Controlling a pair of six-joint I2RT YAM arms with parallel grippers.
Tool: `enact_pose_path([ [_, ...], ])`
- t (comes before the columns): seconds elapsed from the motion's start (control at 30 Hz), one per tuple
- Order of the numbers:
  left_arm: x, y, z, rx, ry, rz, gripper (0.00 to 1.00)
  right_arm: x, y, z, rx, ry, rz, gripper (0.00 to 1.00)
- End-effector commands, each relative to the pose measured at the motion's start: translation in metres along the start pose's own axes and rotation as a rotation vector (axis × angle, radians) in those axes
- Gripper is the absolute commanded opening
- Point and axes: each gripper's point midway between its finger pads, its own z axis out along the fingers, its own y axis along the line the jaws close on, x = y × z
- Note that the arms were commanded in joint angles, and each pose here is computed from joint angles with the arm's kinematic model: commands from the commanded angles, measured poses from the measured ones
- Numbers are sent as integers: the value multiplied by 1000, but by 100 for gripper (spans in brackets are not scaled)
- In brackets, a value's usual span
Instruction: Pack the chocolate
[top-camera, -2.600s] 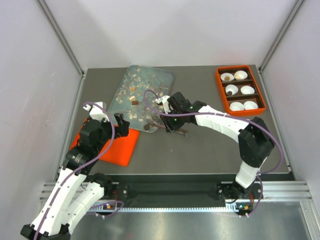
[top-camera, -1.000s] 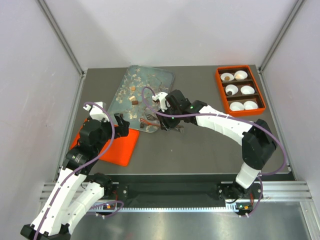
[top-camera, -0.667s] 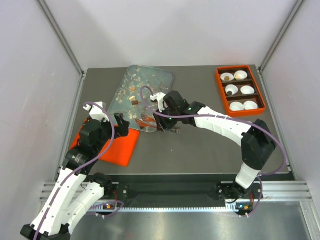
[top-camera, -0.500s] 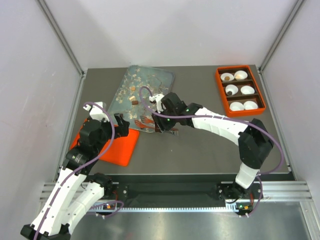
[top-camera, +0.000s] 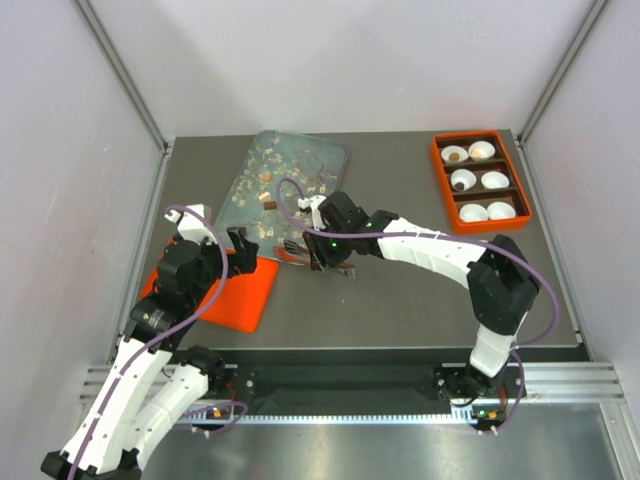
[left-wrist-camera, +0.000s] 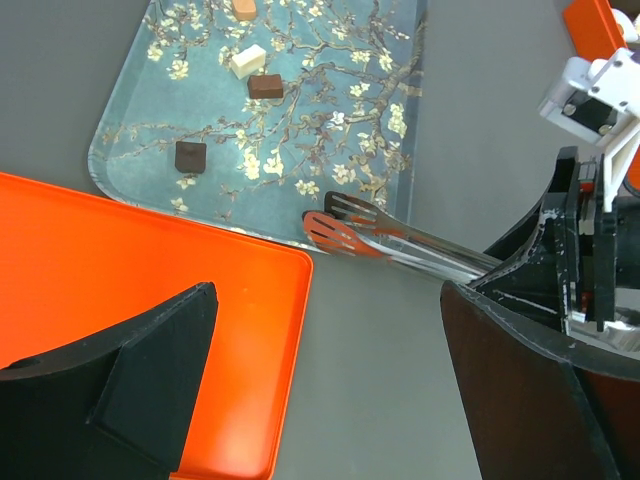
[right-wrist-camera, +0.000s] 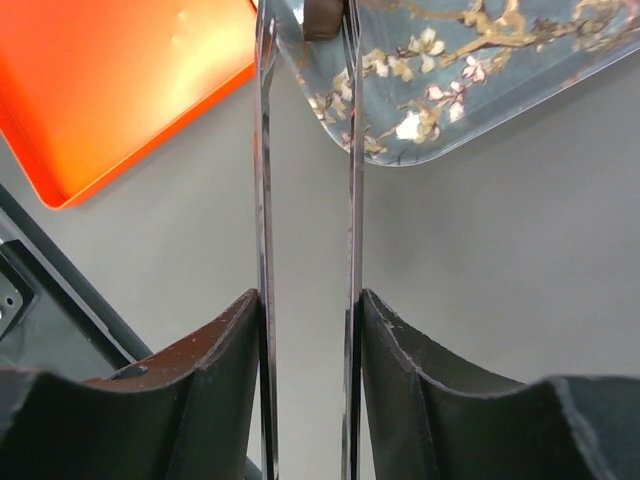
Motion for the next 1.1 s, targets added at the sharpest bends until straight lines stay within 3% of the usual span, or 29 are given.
enact_pose_path([
  [0.0,-8,-1,-2,2,-32,3,98,-2,15,6,-36,-18,-7,41],
  [0.17,-8,-2,-2,5,-34,3,98,-6,12,4,-12,-21,-14,39],
  [0.4,-8,-2,-2,5,-35,4,98,-23,7,-7,28,-57,-21,25],
  [0.7,-8,-1,-3,6,-37,4,98,-71,-17,-55,66,-196,4,22],
  [0.9,-8,-3,-3,14,-35,4,98,-87,-103,-125,231,-310,111,22],
  [1.07,-8,-4,-3,20,-35,4,98,-78,-201,-201,477,-406,255,22],
])
